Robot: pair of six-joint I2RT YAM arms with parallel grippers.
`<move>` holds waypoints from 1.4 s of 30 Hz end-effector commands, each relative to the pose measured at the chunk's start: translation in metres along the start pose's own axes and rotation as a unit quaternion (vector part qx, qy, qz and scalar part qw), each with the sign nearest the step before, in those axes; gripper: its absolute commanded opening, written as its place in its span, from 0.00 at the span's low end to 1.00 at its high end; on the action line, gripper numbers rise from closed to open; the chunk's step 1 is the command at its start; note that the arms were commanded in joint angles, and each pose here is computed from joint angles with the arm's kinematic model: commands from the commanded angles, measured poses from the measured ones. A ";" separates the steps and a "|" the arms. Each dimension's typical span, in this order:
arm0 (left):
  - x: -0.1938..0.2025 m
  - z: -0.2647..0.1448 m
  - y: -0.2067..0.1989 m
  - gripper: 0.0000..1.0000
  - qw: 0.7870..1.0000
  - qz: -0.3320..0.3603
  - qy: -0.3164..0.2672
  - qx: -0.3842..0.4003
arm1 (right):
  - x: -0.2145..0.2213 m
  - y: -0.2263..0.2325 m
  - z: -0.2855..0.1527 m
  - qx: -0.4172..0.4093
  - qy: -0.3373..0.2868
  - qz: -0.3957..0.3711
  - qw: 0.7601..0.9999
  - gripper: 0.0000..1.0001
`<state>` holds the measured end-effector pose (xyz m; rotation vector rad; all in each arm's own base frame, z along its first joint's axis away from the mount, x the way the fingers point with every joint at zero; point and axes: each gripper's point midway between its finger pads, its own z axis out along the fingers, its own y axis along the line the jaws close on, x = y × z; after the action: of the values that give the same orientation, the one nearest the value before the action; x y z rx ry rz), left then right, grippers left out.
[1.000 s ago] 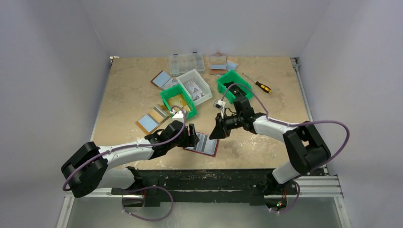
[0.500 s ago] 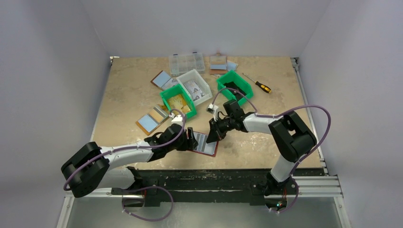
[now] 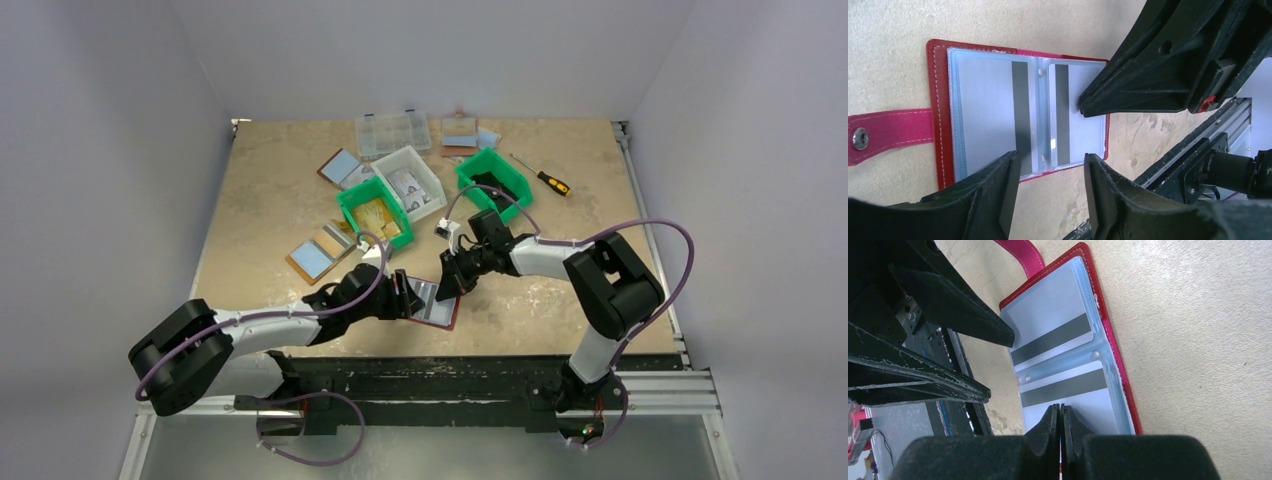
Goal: Take the credit cards out of the card holder
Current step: Pick up the card holder from the center of the board.
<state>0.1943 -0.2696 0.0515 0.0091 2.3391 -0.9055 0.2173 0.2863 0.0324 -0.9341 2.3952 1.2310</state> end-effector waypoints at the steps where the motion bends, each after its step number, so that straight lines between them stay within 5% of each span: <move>1: -0.020 -0.002 -0.007 0.57 0.999 -0.015 -0.037 0.003 | -0.015 0.001 -0.001 0.007 -0.010 -0.009 1.000 0.05; 7: -0.037 -0.021 0.017 0.72 0.995 0.014 -0.071 -0.072 | -0.014 -0.001 0.000 0.005 -0.001 -0.006 1.000 0.06; 42: -0.033 -0.052 -0.017 0.73 0.998 -0.015 -0.052 0.011 | -0.027 0.033 -0.030 -0.049 -0.014 -0.125 0.991 0.11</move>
<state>0.1924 -0.2436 0.1067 -0.0590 2.2521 -0.8798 0.2119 0.2844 0.0529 -1.1244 2.2875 1.2428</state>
